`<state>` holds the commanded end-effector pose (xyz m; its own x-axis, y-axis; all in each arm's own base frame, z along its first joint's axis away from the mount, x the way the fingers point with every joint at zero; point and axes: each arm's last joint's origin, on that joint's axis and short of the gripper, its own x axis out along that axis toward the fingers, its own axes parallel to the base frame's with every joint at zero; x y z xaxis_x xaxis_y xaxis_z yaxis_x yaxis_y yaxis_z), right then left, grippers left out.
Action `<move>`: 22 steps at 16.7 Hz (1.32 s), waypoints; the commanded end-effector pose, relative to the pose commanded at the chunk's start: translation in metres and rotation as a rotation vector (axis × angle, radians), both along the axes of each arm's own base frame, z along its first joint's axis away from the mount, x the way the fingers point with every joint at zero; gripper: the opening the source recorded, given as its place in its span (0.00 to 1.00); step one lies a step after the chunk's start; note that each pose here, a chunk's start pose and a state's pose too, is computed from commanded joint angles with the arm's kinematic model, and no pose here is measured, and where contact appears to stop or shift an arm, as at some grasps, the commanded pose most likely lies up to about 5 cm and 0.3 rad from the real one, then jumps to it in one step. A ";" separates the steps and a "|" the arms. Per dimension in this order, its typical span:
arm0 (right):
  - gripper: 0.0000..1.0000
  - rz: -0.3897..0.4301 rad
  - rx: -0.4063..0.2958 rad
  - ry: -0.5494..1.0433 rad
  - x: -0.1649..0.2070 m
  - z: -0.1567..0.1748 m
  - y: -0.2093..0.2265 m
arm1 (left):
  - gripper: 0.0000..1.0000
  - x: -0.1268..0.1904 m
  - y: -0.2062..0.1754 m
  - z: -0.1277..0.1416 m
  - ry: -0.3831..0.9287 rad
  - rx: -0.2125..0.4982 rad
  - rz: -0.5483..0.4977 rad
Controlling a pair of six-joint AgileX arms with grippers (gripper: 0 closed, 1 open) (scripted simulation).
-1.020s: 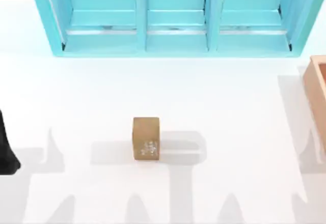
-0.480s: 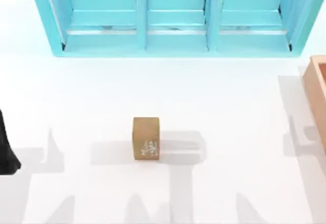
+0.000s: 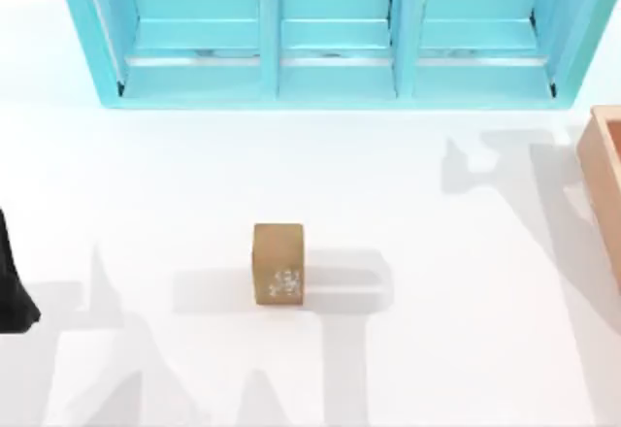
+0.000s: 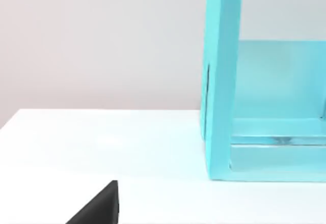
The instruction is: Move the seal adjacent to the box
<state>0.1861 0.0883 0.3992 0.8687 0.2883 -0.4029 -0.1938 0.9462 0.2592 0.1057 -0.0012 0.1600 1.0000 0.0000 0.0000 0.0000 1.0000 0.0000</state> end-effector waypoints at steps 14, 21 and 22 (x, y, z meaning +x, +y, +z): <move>1.00 0.040 -0.252 0.890 0.126 -0.102 0.239 | 1.00 0.000 0.000 0.000 0.000 0.000 0.000; 1.00 -0.032 -0.333 1.098 0.130 -0.165 0.274 | 1.00 0.000 0.000 0.000 0.000 0.000 0.000; 1.00 -0.035 -0.335 1.105 0.130 -0.167 0.275 | 1.00 0.000 0.000 0.000 0.000 0.000 0.000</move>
